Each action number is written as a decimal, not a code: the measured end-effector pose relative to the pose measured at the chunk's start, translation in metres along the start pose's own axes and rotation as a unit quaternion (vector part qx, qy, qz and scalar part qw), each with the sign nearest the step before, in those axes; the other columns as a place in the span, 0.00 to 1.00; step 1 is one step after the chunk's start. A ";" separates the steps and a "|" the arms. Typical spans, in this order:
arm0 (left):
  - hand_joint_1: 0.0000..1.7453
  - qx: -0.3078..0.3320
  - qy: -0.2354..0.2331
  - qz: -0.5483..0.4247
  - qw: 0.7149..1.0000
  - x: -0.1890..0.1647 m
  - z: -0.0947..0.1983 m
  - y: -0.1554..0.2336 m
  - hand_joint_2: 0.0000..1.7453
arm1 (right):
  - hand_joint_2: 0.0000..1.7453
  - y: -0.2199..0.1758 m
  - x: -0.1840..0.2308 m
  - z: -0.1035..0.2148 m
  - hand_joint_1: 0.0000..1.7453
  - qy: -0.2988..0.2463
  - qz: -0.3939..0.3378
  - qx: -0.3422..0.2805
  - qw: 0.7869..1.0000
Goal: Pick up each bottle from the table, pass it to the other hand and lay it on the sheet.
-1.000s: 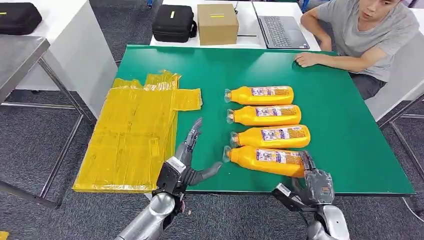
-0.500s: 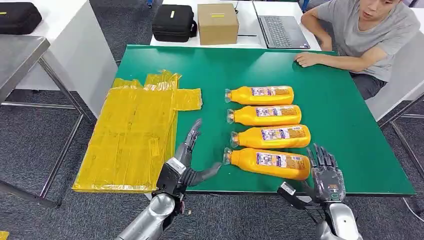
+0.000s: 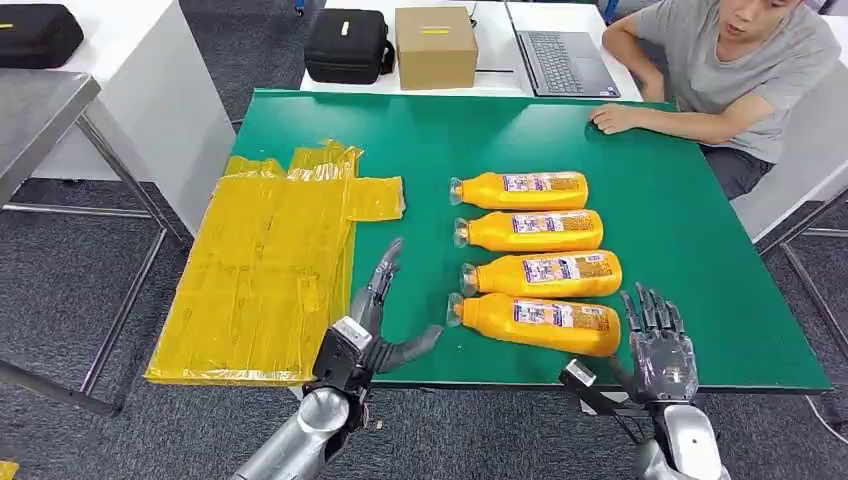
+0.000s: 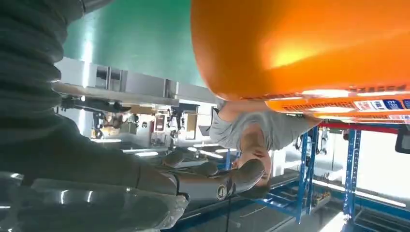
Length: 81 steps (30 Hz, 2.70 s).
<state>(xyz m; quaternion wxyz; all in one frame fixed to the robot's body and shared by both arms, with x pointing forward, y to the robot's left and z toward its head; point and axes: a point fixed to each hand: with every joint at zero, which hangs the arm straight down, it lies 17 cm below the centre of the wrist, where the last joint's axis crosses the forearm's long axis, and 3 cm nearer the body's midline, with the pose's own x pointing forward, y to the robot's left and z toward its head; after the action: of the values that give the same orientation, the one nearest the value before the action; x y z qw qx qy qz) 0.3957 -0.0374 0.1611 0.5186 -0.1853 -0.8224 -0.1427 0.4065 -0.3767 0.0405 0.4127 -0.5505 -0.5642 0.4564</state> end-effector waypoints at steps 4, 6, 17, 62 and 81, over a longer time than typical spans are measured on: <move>0.00 0.001 -0.001 0.000 1.000 0.000 0.001 0.000 1.00 | 1.00 -0.003 0.008 -0.001 0.00 -0.006 -0.026 -0.010 1.000; 0.00 0.002 -0.001 -0.001 1.000 0.000 0.001 0.000 1.00 | 1.00 -0.007 0.018 -0.004 0.00 -0.011 -0.063 -0.026 0.998; 0.00 0.003 -0.005 0.001 1.000 0.002 -0.001 0.001 1.00 | 1.00 -0.002 0.066 -0.012 0.00 -0.031 -0.170 -0.048 0.984; 0.00 -0.016 0.002 0.012 1.000 -0.001 -0.005 -0.008 1.00 | 1.00 0.030 0.161 -0.018 0.00 -0.133 -0.122 0.038 0.983; 0.00 -0.019 -0.001 0.010 1.000 0.000 -0.007 -0.010 1.00 | 1.00 0.050 0.141 -0.019 0.00 -0.085 -0.097 0.074 0.989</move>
<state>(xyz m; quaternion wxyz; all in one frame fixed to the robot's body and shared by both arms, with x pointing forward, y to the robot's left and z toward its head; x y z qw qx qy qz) 0.3969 -0.0495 0.1639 0.5153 -0.2038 -0.8184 -0.1524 0.4296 -0.2359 -0.0087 0.4451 -0.4209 -0.6124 0.4997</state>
